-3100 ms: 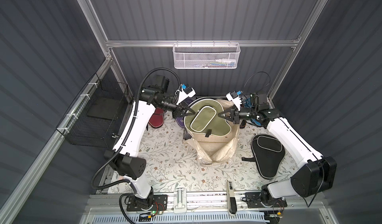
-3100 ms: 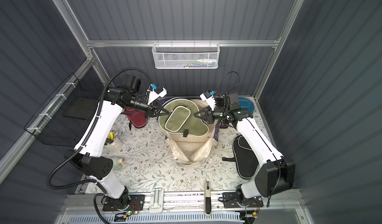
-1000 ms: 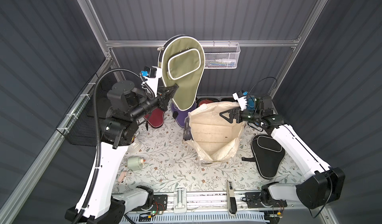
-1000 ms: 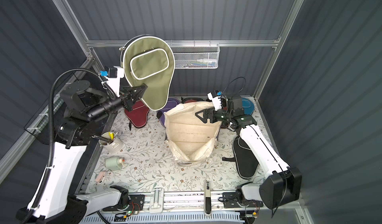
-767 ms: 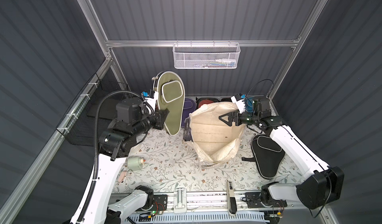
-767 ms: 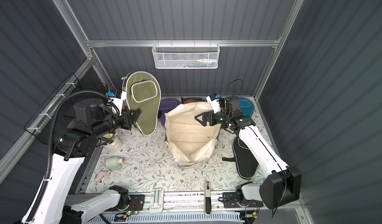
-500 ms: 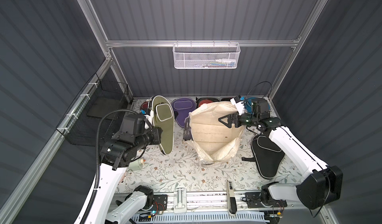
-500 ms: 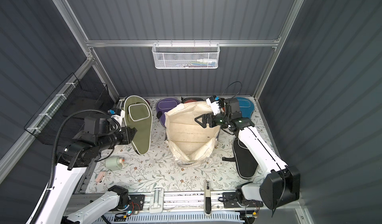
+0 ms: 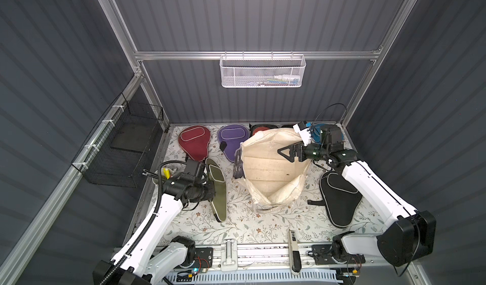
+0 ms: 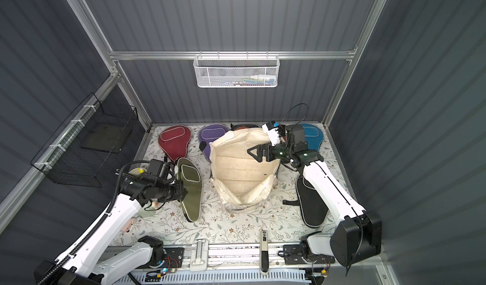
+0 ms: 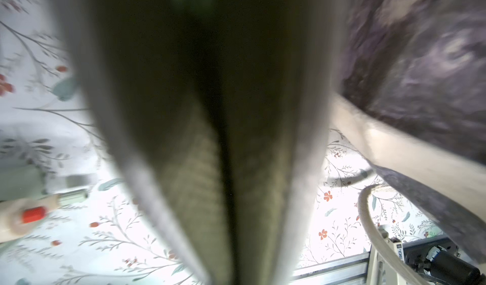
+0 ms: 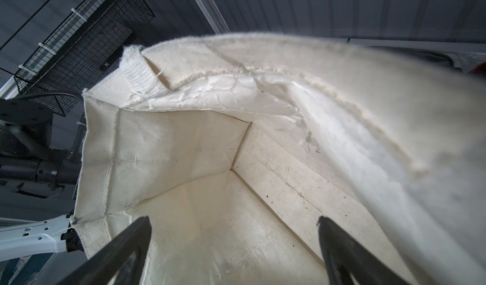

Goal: Remove the ping pong set from the canvas bag
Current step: Place the ping pong set at the center of the board.

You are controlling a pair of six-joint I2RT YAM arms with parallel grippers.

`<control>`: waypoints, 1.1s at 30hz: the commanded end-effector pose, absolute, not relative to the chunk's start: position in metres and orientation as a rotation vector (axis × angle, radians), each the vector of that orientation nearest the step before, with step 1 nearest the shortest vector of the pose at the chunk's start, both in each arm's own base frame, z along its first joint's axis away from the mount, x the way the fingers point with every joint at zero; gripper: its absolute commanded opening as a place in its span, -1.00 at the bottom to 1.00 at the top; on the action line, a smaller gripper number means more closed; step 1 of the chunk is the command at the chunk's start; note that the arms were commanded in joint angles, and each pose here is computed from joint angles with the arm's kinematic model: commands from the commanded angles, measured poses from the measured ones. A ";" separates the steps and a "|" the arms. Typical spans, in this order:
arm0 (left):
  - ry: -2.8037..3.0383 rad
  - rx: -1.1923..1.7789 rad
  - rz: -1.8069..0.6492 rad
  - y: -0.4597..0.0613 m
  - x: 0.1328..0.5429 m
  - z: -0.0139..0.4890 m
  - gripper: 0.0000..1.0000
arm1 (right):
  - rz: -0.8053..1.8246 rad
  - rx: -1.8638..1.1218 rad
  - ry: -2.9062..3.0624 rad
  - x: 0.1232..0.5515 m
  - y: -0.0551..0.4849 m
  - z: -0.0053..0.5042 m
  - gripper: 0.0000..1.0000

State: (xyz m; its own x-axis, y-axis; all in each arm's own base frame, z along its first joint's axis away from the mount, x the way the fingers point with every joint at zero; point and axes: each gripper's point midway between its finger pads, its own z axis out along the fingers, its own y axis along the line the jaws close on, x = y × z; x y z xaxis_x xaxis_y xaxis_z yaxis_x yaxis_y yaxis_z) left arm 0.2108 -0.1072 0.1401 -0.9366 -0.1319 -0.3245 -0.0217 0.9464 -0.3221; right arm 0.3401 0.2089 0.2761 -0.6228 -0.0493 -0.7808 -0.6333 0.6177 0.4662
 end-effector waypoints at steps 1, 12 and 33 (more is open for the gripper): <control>2.720 -0.151 -0.535 -0.115 0.212 0.133 -1.00 | 0.983 -0.537 2.067 0.341 0.209 0.276 0.99; 2.828 -0.332 -0.445 -0.100 0.194 0.104 0.03 | 0.979 -0.545 2.071 0.343 0.209 0.274 0.98; 2.723 -0.017 -0.176 -0.124 0.232 0.150 1.00 | 0.951 -0.558 2.082 0.336 0.202 0.279 0.98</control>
